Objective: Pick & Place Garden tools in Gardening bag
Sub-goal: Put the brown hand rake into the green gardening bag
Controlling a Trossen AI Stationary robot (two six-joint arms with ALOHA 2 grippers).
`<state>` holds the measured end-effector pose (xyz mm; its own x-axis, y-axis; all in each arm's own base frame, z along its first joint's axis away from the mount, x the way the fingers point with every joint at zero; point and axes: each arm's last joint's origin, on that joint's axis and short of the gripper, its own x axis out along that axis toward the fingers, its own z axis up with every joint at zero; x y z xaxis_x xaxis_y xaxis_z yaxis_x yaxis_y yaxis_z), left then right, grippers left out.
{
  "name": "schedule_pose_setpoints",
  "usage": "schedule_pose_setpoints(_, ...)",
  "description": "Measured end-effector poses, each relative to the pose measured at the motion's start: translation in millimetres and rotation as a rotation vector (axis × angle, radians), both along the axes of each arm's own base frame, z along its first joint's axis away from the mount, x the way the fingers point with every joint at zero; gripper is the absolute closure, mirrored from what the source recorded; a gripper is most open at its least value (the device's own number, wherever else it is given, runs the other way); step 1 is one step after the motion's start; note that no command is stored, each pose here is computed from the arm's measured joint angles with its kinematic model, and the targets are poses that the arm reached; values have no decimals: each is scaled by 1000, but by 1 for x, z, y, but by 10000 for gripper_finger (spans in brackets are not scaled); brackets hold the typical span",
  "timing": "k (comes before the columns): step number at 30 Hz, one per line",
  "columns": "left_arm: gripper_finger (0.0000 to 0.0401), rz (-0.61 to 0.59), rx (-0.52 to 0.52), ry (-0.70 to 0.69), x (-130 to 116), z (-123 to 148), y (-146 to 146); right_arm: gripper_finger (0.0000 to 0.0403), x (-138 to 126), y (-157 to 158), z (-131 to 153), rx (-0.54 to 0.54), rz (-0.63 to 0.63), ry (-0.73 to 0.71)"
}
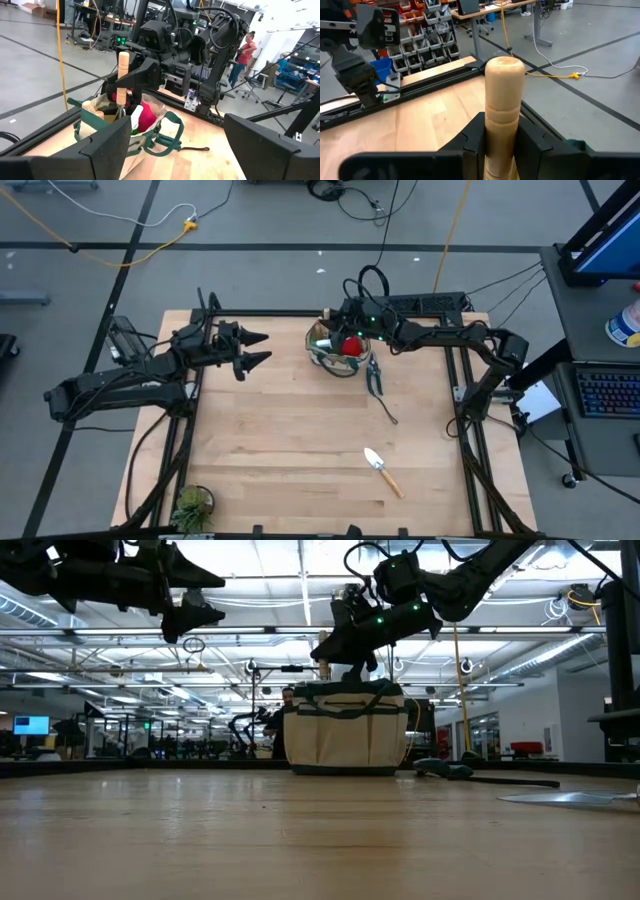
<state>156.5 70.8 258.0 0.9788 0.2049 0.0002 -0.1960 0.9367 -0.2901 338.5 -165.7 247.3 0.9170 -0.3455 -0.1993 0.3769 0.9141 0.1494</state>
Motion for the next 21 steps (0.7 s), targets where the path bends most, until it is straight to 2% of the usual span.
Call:
schedule_pose_setpoints(5, 77, 1, 0, 0, 0, 0, 0, 344, 0, 0, -2, -6, 3, 20)
schedule_pose_setpoints(11, 77, 1, 2, 1, 0, 0, 0, 344, 7, -3, -18, -3, 6, 49)
schedule_pose_setpoints(18, 77, 0, -9, 26, 0, -3, 0, 344, 15, 5, -24, -66, 49, 66)
schedule_pose_setpoints(21, 77, 1, -15, 37, 0, -4, 0, 344, 15, 5, -25, -60, 50, 77)
